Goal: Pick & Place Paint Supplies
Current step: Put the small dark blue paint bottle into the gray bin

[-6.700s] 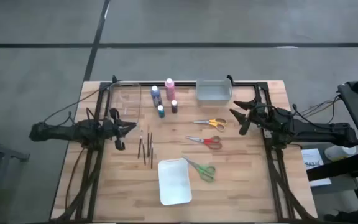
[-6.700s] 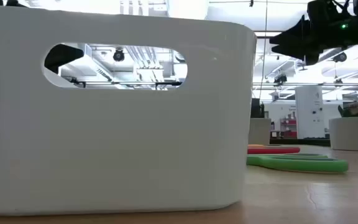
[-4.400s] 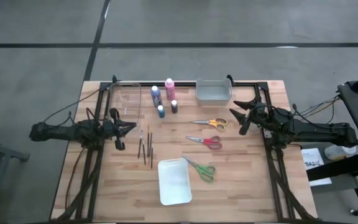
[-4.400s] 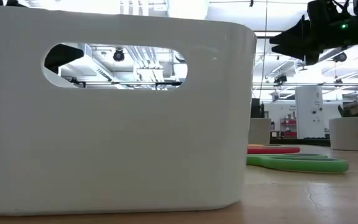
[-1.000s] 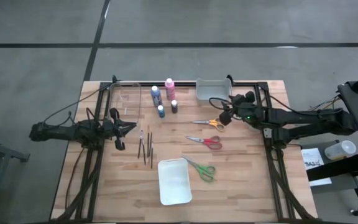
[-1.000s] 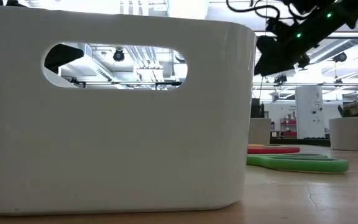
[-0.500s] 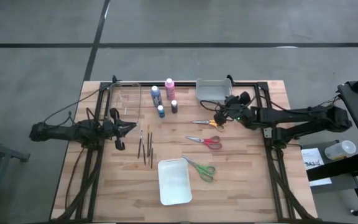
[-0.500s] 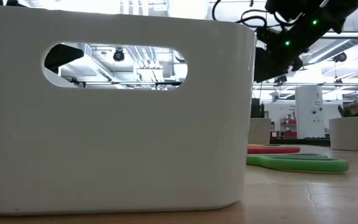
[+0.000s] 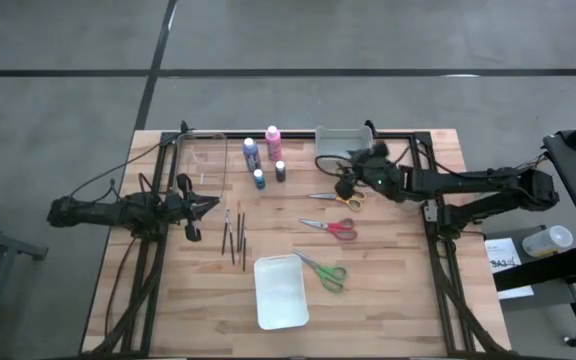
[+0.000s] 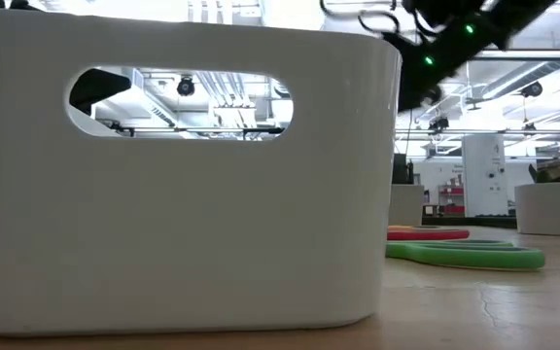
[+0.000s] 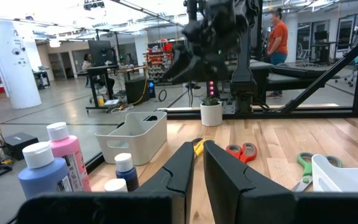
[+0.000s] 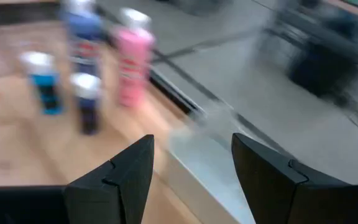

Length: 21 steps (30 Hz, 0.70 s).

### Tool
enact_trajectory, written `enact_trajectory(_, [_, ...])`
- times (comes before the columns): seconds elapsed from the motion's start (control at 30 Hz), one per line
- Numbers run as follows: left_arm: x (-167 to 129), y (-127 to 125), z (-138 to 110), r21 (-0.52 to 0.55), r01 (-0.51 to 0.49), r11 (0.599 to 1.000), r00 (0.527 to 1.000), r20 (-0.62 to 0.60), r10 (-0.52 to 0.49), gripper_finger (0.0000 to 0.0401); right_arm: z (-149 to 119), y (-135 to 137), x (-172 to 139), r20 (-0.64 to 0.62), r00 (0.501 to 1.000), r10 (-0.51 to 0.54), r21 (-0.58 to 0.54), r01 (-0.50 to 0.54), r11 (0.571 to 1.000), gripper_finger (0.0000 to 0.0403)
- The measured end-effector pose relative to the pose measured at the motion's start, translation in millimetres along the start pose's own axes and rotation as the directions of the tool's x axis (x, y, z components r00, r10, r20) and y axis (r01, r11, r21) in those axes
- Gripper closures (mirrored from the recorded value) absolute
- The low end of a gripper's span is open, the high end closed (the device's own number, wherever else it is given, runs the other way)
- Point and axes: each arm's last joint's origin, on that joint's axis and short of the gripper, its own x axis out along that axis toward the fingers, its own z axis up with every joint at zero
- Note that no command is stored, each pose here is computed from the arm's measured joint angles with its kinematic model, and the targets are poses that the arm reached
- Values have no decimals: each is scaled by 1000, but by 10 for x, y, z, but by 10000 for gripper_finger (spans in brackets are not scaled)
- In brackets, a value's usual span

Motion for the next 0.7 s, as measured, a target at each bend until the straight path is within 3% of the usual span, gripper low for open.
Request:
enact_trajectory(0.23, [0,0,0,0,0,1000,1000,0,0,354,663,80,257,21,993,118,-298,-107,949,191])
enact_trajectory(0.4, [0,0,0,0,0,1000,1000,0,0,354,1068,97,485,-6,995,98,-316,-95,944,191])
enact_trajectory(0.57, [0,0,1,0,0,1000,1000,1,0,354,1164,221,766,-87,983,160,-379,-181,908,191])
enact_trajectory(0.7, [0,0,0,0,0,1000,1000,0,0,354,1105,310,938,-157,962,224,-355,-266,896,191])
